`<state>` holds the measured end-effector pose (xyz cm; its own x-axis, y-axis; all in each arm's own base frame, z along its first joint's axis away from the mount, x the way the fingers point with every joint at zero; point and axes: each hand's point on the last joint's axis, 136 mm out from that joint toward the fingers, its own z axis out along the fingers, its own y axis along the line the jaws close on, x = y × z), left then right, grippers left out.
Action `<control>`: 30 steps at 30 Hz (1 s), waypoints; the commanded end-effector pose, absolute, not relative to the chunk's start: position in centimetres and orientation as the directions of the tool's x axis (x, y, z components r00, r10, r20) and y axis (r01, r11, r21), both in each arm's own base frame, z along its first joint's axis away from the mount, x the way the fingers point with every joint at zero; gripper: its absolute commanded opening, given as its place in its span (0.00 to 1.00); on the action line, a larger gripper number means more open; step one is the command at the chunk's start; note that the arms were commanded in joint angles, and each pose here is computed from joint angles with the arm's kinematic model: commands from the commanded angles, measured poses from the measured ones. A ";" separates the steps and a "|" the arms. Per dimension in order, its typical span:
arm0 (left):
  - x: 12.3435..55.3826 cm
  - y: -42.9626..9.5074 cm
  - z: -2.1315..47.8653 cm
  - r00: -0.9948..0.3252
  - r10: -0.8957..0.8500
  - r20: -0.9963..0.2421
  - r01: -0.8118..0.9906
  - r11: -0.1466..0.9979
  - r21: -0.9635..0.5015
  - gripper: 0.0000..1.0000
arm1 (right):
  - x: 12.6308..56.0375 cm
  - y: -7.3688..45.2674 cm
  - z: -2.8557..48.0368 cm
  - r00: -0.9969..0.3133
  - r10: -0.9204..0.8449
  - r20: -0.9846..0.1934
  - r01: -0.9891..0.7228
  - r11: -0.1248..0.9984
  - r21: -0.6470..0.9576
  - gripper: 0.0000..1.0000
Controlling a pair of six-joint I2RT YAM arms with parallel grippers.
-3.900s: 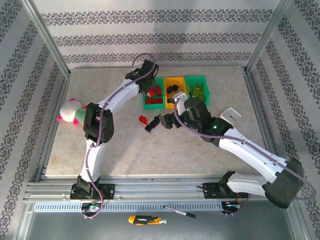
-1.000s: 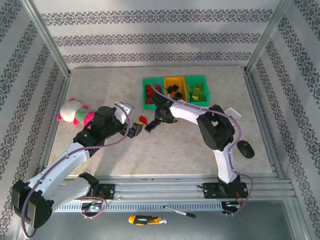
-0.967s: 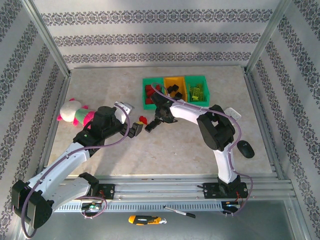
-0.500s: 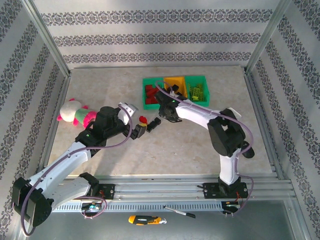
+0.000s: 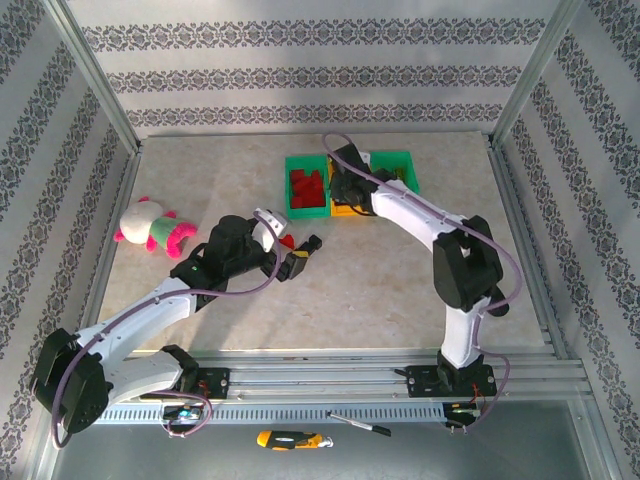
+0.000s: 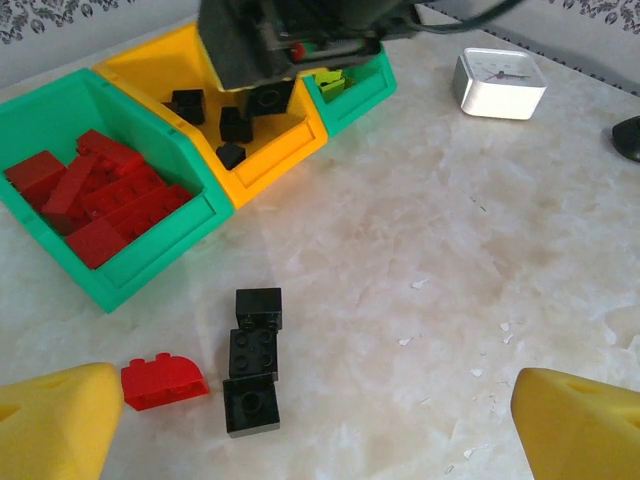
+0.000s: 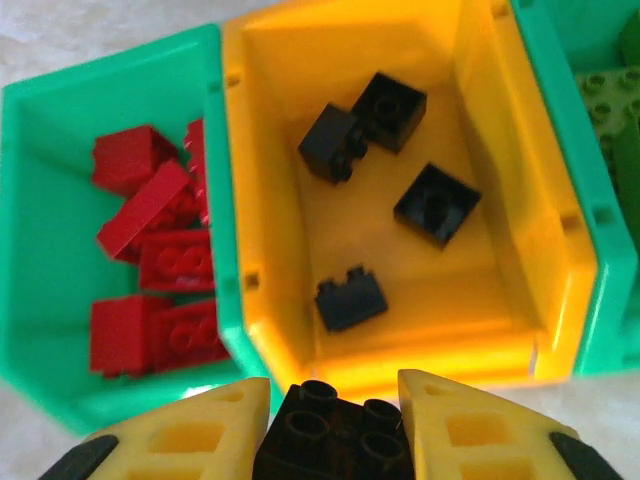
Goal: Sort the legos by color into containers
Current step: Place the lego in the container.
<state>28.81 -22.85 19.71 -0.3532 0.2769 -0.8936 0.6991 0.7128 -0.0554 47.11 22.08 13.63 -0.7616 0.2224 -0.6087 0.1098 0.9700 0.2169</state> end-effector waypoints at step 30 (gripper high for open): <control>32.4 -21.5 16.5 -0.553 0.421 -0.719 0.577 0.816 0.034 1.00 | 44.1 20.2 19.4 -0.639 0.100 -0.763 -0.113 0.969 0.222 0.89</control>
<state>32.59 -22.48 17.95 -0.4724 0.3567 -0.8060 0.6062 0.7953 -0.0033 45.87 19.73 18.42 -0.6809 0.1560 -0.7156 -0.0301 0.9703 0.2402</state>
